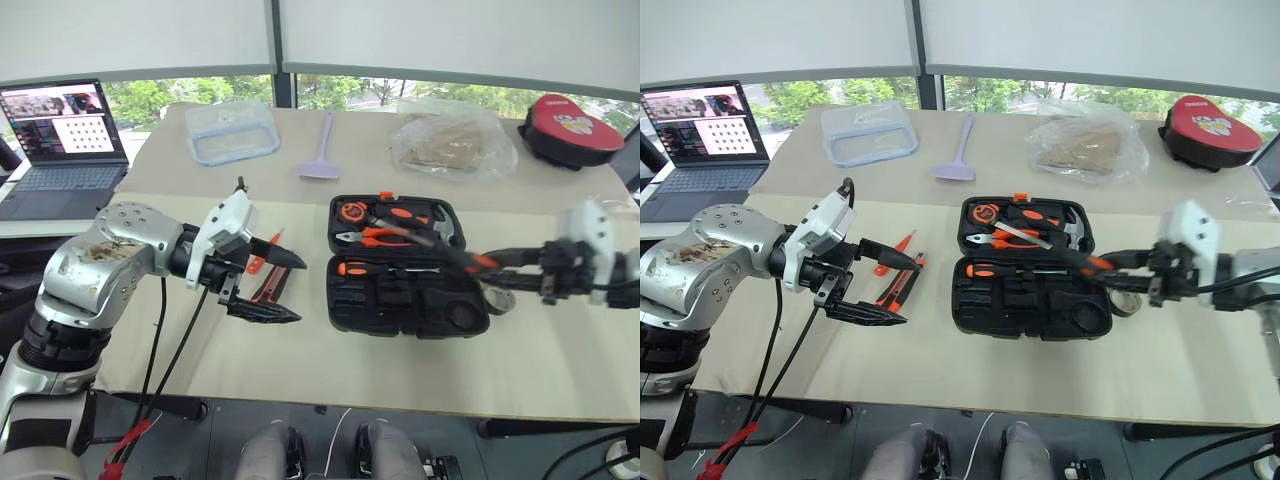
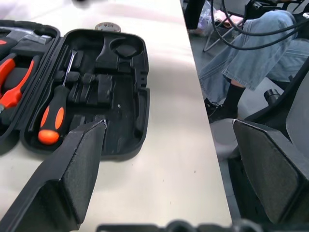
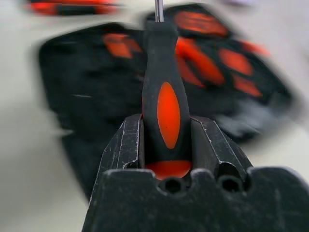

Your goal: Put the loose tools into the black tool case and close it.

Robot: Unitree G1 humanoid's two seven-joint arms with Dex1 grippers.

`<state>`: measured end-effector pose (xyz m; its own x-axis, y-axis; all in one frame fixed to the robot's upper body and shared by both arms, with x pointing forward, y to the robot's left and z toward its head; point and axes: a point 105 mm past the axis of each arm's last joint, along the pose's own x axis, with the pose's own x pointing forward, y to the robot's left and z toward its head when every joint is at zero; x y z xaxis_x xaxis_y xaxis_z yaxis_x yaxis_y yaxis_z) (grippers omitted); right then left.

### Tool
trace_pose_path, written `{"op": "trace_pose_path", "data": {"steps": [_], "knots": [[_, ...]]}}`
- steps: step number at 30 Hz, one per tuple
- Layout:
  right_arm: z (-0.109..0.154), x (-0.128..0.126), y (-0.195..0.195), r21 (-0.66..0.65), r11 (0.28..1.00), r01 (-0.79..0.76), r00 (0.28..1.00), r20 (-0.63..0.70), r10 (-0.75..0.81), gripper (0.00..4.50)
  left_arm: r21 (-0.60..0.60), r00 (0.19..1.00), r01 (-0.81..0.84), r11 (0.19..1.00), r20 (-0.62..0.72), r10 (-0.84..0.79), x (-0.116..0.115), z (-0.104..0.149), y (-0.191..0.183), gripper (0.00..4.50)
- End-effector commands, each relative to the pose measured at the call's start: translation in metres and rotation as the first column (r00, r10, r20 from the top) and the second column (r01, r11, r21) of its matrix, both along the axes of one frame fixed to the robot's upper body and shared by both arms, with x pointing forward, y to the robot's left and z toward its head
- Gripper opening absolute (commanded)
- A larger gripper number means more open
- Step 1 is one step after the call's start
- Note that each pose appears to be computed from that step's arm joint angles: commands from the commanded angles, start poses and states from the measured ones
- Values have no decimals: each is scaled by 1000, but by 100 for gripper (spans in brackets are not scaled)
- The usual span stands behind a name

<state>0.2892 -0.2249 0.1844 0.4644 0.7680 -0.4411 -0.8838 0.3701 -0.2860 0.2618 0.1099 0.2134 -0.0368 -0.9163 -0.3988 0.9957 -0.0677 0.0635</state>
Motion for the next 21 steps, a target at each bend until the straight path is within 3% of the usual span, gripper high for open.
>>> {"op": "trace_pose_path", "data": {"steps": [1, 9, 21], "knots": [[-3, 10, 8, -88, 993, -73, 995, 67, 79, 99, -1, 998, 17, 1000, 56, -17, 1, 9, -4, 450], [-14, 26, -14, -301, 945, -126, 977, 130, 172, 99, 9, 998, -10, 1000, 58, 10, 1, 10, 5, 450], [-32, 43, -21, -364, 922, -135, 972, 130, 194, 99, 3, 997, -27, 1000, 78, 26, 7, 14, 4, 450]]}}
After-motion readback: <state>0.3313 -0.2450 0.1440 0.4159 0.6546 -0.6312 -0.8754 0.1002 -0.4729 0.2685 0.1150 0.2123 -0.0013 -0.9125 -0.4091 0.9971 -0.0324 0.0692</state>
